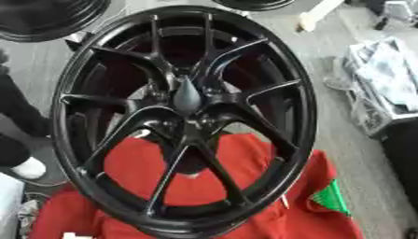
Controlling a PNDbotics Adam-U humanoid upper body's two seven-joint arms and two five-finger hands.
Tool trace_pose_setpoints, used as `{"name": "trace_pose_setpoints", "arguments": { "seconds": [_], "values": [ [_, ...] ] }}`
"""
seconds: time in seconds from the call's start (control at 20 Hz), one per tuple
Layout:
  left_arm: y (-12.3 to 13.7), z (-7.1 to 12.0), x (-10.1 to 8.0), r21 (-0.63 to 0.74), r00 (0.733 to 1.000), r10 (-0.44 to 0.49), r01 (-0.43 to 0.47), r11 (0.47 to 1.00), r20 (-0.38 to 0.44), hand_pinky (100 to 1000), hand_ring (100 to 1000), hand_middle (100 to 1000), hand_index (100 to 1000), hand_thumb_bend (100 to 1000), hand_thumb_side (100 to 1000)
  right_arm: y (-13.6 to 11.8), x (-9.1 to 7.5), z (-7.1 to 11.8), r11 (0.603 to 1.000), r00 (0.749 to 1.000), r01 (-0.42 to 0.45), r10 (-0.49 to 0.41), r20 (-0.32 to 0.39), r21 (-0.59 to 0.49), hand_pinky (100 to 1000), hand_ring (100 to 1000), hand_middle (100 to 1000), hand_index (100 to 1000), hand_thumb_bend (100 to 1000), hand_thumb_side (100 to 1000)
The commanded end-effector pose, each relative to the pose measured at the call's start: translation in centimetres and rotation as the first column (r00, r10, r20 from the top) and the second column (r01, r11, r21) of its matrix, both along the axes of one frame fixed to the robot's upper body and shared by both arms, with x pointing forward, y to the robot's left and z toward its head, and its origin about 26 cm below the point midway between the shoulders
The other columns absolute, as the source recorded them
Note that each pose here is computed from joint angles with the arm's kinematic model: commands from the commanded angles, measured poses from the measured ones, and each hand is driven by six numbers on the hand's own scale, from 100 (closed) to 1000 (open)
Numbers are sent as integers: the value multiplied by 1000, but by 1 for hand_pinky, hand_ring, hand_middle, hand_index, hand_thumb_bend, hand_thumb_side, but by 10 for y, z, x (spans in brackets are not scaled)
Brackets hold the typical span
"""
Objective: Pull the pin out of the wheel hub.
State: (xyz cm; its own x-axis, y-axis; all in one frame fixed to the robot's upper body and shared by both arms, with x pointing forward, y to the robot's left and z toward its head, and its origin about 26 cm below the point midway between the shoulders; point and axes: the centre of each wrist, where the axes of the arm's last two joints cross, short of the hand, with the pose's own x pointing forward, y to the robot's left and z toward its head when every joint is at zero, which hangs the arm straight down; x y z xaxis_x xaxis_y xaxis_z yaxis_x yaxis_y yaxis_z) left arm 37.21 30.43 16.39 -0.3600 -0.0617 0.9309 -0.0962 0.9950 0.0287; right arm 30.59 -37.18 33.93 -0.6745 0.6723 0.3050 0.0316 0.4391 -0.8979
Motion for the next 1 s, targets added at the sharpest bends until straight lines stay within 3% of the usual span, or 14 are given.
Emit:
{"name": "trace_pose_setpoints", "arguments": {
  "seconds": [0.05,0.25,0.35,0.45,0.55,0.7,0.8,0.9,1.0],
  "values": [
    [6,16,-1,10,999,16,-17,1000,50,836,766,640,763,103,807,-28,-13,7,992,989,123,-124,77,20,751,586,283,427,100,100],
    [5,17,-2,0,998,21,-21,1000,57,836,766,641,763,106,808,-48,-21,-32,978,978,197,-201,62,69,776,628,351,486,100,100],
    [6,17,-2,-3,998,23,-23,1000,59,836,766,641,763,103,807,-53,-27,-51,971,972,225,-230,54,76,807,708,491,632,100,100],
    [6,17,-2,-4,998,25,-25,1000,59,836,766,640,762,100,802,-57,-33,-69,966,967,249,-252,37,68,853,801,699,832,143,100],
    [6,18,-2,-5,998,27,-26,1000,61,836,766,640,762,101,802,-62,-36,-82,959,961,274,-276,16,68,870,836,757,871,127,100],
    [6,18,-2,-7,998,26,-26,1000,64,836,766,640,762,100,801,-71,-38,-95,946,951,306,-308,4,104,885,861,797,900,100,485],
    [6,17,-2,-8,998,28,-27,1000,63,836,766,641,762,101,802,-76,-39,-100,934,945,324,-328,2,147,888,861,807,905,100,652],
    [6,17,-2,-7,998,27,-27,1000,62,836,766,641,762,100,803,-78,-38,-102,921,941,332,-339,1,203,889,855,810,911,100,778],
    [6,17,-2,-6,998,28,-28,1000,62,836,766,641,762,101,803,-79,-37,-102,902,939,330,-343,-2,280,881,842,797,904,100,777]
  ]
}}
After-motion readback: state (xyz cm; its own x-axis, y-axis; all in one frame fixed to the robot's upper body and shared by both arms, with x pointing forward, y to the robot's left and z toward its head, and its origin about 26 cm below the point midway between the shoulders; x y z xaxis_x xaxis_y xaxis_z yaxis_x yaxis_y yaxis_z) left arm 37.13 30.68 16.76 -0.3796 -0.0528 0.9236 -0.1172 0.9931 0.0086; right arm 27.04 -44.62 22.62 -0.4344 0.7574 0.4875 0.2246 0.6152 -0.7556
